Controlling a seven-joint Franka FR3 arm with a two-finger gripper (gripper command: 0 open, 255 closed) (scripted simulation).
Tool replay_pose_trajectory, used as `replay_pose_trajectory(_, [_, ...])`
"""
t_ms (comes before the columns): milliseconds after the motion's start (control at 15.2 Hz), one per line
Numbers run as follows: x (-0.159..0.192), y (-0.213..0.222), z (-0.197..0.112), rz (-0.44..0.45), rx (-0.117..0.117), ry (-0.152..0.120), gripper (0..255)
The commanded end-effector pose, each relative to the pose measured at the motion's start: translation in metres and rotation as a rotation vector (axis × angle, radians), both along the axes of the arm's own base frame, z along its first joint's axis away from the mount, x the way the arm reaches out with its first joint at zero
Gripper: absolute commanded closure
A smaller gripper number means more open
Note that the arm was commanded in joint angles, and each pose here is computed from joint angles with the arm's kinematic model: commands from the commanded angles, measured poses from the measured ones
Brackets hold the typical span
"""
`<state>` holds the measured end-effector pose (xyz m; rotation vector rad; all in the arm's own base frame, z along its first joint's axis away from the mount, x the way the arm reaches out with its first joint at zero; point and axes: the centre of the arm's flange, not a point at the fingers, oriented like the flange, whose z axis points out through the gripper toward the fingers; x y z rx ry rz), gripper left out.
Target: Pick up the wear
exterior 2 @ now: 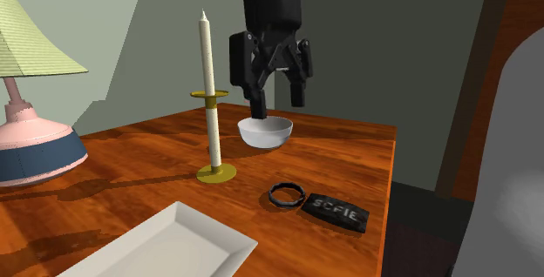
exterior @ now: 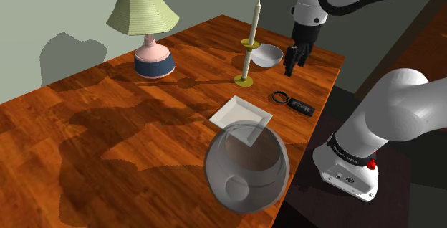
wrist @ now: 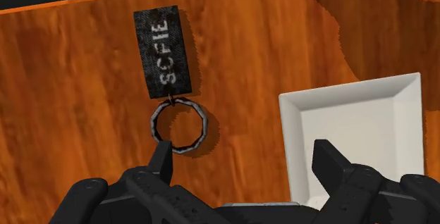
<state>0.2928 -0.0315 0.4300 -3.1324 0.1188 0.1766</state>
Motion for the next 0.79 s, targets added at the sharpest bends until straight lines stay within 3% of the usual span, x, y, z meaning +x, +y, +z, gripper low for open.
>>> replay_pose_trajectory(0, [-0.003,-0.012,-0.022,0.003,0.001,0.011,0])
replay_pose_trajectory(726, [-0.021,-0.073,-0.152,0.017,0.006,0.08,0])
